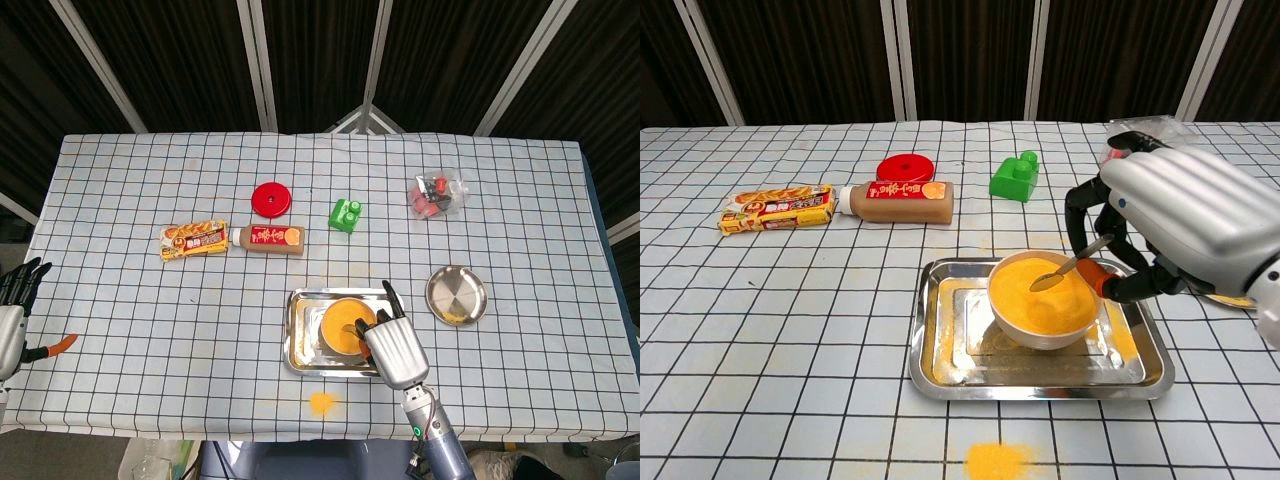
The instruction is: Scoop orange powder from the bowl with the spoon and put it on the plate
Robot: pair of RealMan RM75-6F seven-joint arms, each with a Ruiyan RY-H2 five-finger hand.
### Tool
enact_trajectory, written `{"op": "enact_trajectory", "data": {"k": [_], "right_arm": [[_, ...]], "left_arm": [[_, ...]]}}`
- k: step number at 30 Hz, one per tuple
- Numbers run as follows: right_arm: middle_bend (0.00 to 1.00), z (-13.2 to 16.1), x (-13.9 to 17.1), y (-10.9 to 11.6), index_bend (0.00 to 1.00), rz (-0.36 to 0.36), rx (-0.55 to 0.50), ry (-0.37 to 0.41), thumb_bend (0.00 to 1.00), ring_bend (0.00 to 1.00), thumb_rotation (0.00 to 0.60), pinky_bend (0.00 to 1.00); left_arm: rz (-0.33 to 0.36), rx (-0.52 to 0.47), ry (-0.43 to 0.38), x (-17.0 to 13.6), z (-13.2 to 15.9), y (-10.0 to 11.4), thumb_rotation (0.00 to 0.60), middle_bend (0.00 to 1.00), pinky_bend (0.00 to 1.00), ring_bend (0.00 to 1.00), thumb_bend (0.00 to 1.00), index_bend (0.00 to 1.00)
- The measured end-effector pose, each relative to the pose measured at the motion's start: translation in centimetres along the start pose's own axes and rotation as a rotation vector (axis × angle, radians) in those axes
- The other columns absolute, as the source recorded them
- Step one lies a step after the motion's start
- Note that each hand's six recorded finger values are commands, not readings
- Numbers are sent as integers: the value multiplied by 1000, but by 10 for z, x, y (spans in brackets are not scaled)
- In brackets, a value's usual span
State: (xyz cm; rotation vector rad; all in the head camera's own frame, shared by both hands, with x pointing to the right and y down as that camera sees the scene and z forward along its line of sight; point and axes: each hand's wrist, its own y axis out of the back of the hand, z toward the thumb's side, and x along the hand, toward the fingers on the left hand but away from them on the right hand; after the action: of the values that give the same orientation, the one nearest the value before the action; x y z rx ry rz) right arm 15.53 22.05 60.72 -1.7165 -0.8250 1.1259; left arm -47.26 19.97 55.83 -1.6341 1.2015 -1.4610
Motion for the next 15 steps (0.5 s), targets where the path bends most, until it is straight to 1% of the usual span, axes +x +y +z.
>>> {"op": "enact_trajectory", "data": {"k": [8, 15], "right_arm": [[845, 3, 5, 4, 949, 7, 11, 4, 750, 525, 600, 12], [845, 3, 15, 2, 949, 37, 30, 3, 751, 525, 600, 12]], "left_arm": [[1, -1, -1, 0, 0, 0, 600, 0, 0, 0, 1, 0], [-1, -1, -1, -1, 0, 0, 600, 0, 0, 0, 2, 0]]}}
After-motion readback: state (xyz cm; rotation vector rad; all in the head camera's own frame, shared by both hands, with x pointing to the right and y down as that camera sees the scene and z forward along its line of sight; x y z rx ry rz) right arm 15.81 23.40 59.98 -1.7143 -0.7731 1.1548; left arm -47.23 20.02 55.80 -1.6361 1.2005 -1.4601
